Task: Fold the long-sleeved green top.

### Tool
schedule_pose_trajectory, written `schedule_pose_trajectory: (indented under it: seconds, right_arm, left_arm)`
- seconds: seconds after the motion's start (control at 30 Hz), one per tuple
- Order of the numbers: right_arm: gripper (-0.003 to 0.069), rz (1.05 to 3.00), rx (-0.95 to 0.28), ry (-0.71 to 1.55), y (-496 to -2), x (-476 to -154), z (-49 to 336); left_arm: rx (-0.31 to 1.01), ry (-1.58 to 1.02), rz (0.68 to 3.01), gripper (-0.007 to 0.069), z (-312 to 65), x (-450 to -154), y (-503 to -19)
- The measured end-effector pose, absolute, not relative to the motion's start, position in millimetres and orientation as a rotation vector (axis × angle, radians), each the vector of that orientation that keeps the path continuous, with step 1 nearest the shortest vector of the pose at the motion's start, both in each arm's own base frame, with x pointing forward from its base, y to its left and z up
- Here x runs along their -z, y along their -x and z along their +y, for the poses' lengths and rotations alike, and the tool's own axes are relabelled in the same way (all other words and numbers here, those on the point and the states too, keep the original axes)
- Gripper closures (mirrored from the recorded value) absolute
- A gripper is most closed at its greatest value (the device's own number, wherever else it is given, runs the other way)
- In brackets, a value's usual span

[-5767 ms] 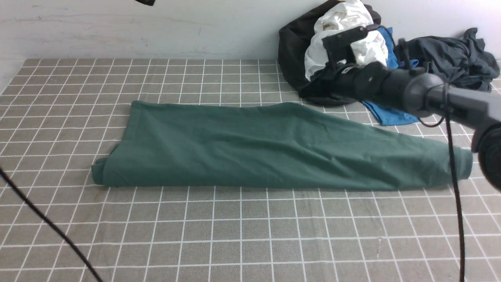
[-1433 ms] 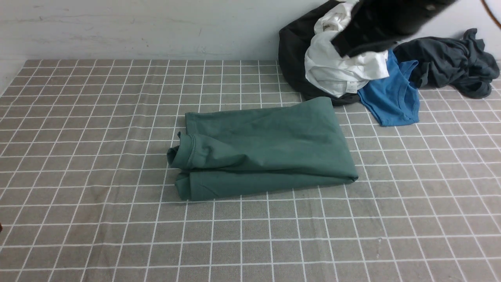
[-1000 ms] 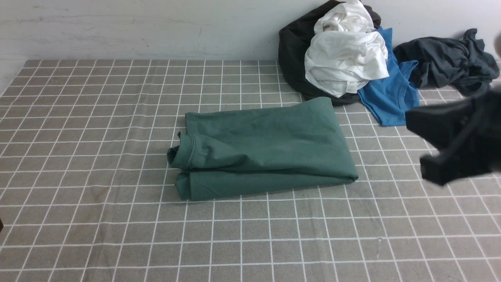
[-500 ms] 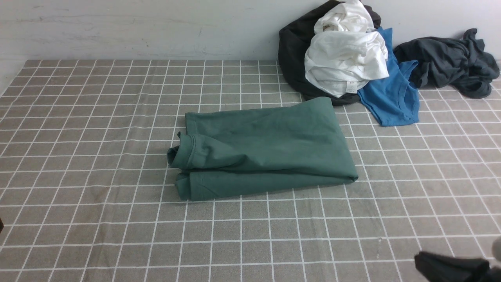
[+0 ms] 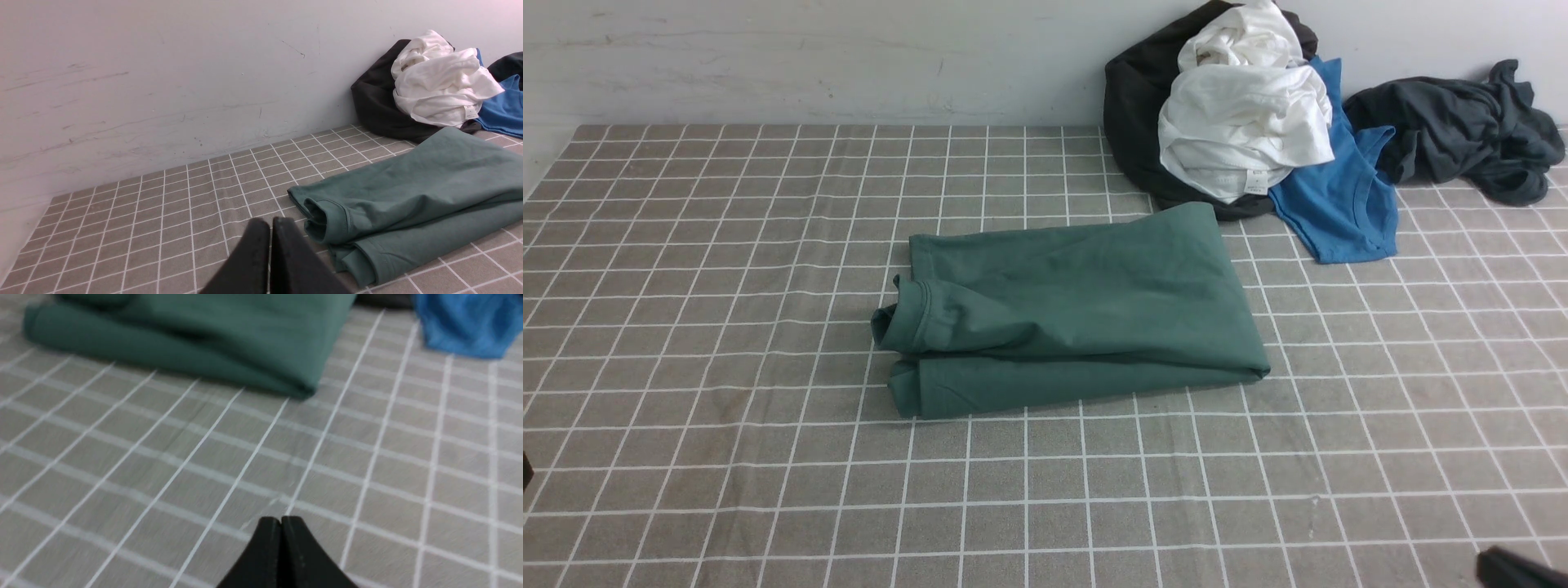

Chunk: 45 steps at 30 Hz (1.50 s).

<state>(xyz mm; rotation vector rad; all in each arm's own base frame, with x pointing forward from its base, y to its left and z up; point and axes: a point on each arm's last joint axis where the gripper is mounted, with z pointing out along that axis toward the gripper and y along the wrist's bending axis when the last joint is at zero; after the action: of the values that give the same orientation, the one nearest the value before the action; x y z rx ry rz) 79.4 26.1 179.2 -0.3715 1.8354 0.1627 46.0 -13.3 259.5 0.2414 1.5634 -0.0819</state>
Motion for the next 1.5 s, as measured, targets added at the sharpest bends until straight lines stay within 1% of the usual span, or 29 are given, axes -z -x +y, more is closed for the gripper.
schedule_pose_trajectory:
  seconds: [0.03,0.13,0.17,0.23,0.27,0.37,0.43,0.6,0.67,0.73,1.5]
  right_arm:
    - [0.0669,1.752,-0.131,0.306,-73.5,-186.2,19.9]
    - [0.0669,1.621,-0.073,0.212,-63.7,-195.8,11.4]
    - [0.0669,1.600,-0.069,0.204,-62.1,-197.1,10.7]
    - [0.0669,1.523,-0.008,0.133,-57.2,-202.5,5.2]
    - [0.0669,1.518,0.011,0.114,-56.9,-202.9,3.9]
    - [0.0669,1.516,0.065,0.062,-56.7,-203.2,0.0]
    - [0.0669,1.517,0.080,0.048,-56.7,-203.2,-1.1]
    - [0.0669,1.565,0.086,0.043,-56.8,-198.8,-1.6]
    - [0.0669,1.717,0.086,0.042,-55.8,-185.1,-2.2]
    - [0.0669,1.762,0.086,0.041,-55.1,-181.4,-2.3]
    - [0.0669,1.774,0.078,0.031,-54.7,-181.1,-2.4]
  left_arm:
    - [0.082,-0.242,1.565,0.0633,-13.3,-259.3,-46.0]
    - [0.082,-0.242,1.566,0.0633,-13.3,-259.2,-46.0]
    - [0.082,-0.242,1.566,0.0633,-13.3,-259.2,-46.0]
    - [0.083,-0.243,1.566,0.0633,-13.3,-259.1,-45.9]
    - [0.083,-0.243,1.566,0.0633,-13.4,-259.0,-45.7]
    - [0.083,-0.243,1.566,0.0633,-13.4,-258.7,-45.7]
    - [0.083,-0.243,1.566,0.0633,-13.4,-258.8,-45.6]
    - [0.083,-0.243,1.566,0.0633,-13.4,-258.8,-45.6]
    - [0.083,-0.243,1.565,0.0633,-13.3,-258.8,-45.7]
    - [0.083,-0.243,1.565,0.0633,-13.3,-258.8,-45.7]
    - [0.083,-0.241,1.562,0.0633,-13.2,-256.6,-45.1]
